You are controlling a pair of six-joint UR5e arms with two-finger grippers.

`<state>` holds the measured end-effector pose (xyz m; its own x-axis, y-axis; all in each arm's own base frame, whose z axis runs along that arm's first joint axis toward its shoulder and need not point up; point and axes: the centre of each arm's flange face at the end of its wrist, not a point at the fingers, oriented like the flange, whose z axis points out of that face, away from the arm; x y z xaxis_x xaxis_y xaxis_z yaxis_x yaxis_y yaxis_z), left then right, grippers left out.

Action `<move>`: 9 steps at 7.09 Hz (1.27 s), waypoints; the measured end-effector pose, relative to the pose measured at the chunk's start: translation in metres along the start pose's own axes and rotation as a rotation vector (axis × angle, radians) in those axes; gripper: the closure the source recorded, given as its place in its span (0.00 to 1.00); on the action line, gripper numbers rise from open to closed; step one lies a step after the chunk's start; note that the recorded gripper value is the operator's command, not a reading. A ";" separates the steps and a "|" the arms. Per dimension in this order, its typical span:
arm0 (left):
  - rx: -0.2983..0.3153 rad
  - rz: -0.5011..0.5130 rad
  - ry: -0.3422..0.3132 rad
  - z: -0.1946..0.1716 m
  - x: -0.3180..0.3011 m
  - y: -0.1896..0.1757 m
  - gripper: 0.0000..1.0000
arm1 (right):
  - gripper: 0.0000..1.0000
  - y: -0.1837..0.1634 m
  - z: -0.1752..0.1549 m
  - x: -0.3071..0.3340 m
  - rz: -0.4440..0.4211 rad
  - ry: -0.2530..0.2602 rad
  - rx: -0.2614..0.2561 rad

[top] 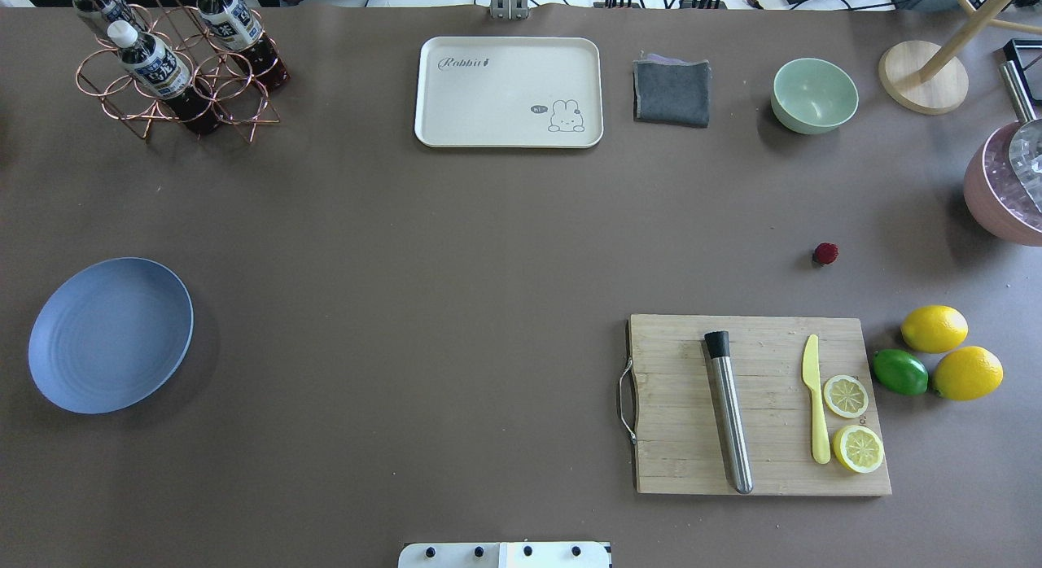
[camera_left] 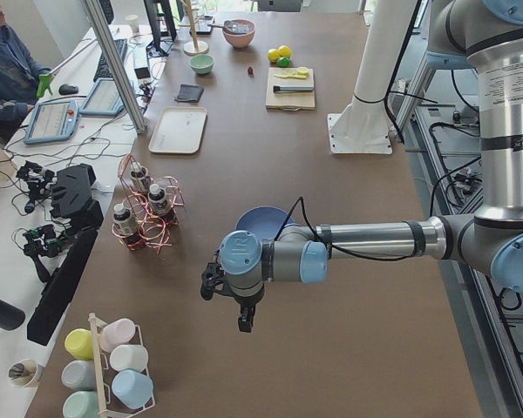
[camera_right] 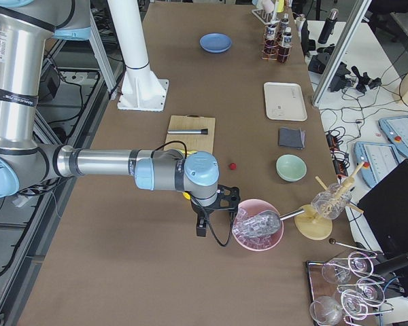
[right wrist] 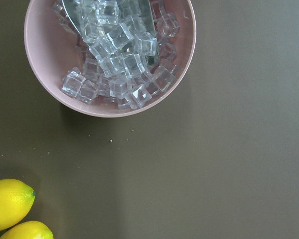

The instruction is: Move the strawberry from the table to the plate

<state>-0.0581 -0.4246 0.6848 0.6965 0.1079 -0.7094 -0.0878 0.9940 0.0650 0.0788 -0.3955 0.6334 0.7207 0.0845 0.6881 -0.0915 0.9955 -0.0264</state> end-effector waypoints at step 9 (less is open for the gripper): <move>0.044 0.043 -0.009 -0.012 0.011 -0.006 0.01 | 0.00 0.000 0.000 -0.003 -0.005 -0.008 -0.001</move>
<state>-0.0581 -0.4296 0.6683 0.6989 0.1508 -0.6992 -0.0870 0.9882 0.1262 0.0767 -0.3954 0.6315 0.7158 0.0790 0.6938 -0.0874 0.9959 -0.0233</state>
